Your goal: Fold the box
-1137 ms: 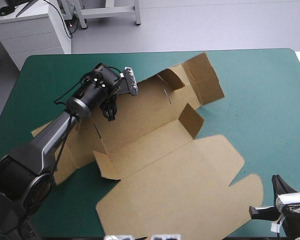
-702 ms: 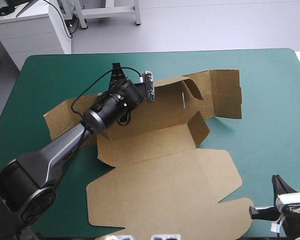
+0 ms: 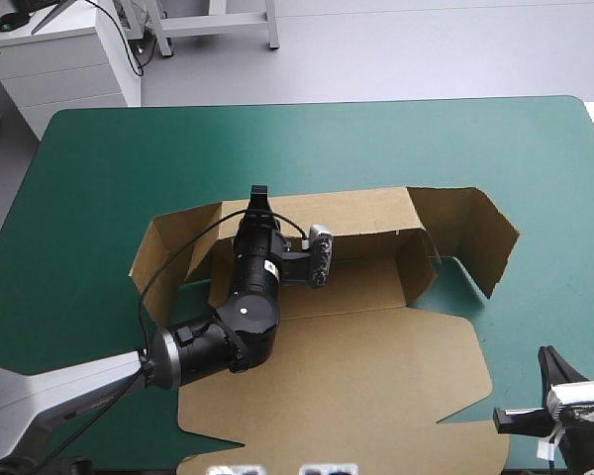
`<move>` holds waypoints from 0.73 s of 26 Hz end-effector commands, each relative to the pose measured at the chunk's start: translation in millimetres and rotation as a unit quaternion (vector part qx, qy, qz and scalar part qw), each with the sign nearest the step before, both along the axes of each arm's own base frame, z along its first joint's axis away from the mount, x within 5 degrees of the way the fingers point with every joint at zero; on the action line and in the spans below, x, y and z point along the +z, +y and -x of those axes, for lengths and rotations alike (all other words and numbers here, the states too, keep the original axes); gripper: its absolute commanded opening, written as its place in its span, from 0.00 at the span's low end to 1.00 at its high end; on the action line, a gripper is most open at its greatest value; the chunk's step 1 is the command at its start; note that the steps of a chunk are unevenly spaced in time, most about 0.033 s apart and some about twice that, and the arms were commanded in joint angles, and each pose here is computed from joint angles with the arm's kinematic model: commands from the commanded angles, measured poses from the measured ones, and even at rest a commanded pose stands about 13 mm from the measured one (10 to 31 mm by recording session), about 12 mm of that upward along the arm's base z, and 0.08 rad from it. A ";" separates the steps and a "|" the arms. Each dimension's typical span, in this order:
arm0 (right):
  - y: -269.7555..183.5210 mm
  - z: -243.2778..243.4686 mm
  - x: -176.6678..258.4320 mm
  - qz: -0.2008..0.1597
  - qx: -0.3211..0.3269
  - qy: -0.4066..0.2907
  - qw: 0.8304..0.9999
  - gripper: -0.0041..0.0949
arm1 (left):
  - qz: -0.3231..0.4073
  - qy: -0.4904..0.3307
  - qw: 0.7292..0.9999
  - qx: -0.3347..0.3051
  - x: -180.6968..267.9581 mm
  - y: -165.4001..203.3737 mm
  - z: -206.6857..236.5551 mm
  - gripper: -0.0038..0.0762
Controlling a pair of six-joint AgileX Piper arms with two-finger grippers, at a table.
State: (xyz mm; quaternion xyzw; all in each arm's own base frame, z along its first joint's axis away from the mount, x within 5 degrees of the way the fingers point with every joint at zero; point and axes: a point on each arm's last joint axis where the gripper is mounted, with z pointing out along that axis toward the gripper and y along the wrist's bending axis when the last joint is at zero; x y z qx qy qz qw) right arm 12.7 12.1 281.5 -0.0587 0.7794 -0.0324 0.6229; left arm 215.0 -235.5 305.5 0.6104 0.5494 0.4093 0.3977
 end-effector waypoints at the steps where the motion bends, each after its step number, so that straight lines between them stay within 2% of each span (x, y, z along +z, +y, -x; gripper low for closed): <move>1: 0.2 4.8 12.7 -0.005 -0.008 -0.055 0.998 0.03 | 0.024 -0.087 0.996 -0.003 13.9 8.7 4.2 0.04; 5: 0.1 2.0 13.6 -0.016 -0.009 -0.034 0.999 0.03 | 0.040 -0.130 0.991 0.003 6.5 13.6 6.0 0.04; 12: -1.2 -16.9 33.8 -0.054 -0.010 0.047 0.997 0.03 | 0.054 -0.135 0.989 -0.031 7.7 -0.4 21.6 0.04; 17: 3.5 -38.6 69.6 -0.114 0.018 0.048 0.992 0.03 | 0.055 -0.139 0.988 -0.039 8.5 -5.0 28.6 0.04; 19: 5.0 -51.4 88.1 -0.124 0.034 0.047 0.991 0.03 | 0.054 -0.143 0.988 -0.033 9.1 -3.8 28.4 0.04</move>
